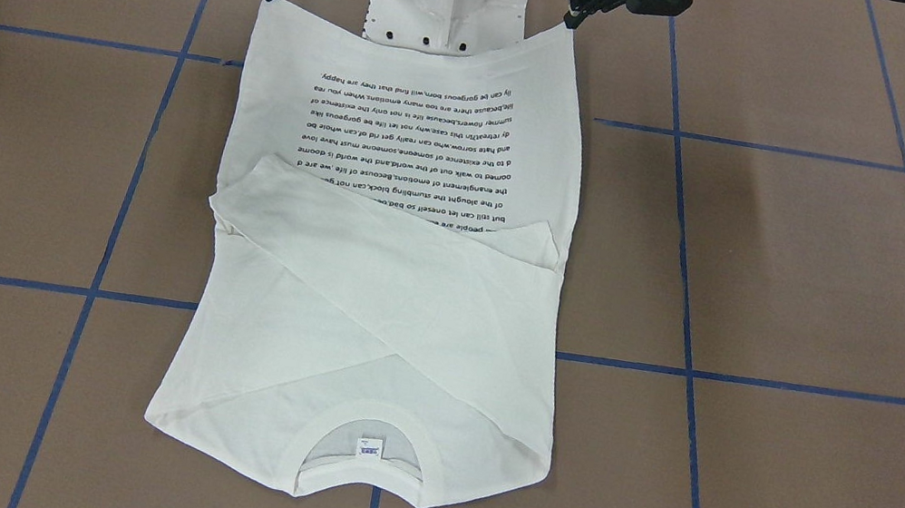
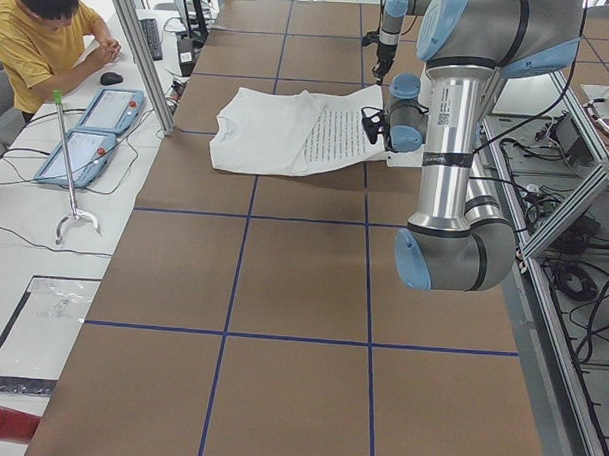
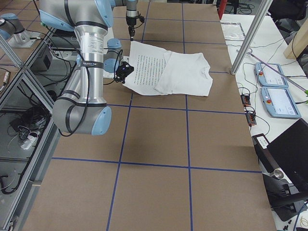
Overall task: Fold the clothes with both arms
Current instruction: 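Fold the hem with both grippers toward the collar and release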
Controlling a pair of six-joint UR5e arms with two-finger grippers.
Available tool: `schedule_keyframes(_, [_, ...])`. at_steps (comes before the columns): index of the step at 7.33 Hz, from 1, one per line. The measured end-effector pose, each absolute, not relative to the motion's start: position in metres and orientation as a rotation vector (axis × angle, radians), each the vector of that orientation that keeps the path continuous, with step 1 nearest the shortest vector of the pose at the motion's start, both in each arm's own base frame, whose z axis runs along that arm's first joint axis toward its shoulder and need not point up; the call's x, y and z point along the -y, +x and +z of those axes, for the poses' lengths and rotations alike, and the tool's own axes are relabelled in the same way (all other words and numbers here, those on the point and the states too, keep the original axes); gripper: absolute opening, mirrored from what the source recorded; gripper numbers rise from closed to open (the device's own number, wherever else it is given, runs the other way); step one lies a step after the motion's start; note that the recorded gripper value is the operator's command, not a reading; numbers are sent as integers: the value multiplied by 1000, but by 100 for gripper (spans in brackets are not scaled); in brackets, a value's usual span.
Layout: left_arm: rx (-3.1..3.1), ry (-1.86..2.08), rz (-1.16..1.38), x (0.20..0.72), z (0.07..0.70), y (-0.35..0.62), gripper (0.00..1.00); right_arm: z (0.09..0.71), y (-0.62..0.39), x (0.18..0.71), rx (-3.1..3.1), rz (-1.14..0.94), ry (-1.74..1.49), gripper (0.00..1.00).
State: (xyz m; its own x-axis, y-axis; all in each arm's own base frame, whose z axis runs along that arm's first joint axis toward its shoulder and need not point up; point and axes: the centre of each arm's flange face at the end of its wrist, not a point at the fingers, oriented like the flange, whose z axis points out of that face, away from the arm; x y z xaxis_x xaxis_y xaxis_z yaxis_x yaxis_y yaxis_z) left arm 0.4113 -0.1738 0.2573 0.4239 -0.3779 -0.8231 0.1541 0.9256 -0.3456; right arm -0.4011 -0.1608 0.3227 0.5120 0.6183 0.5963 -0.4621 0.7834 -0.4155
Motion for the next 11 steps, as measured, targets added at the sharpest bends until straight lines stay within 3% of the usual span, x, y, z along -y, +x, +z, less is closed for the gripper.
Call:
schedule_keyframes(2, [-1130, -79, -328, 234, 242, 411, 0, 303, -407, 230, 863, 666, -123, 0])
schedule_keyframes(7, [-1005, 260, -390, 453, 253, 421, 0, 255, -378, 449, 773, 641, 53, 0])
schedule_keyframes(11, [-975, 345, -473, 566, 270, 394, 0, 269, -368, 551, 669, 639, 115, 0])
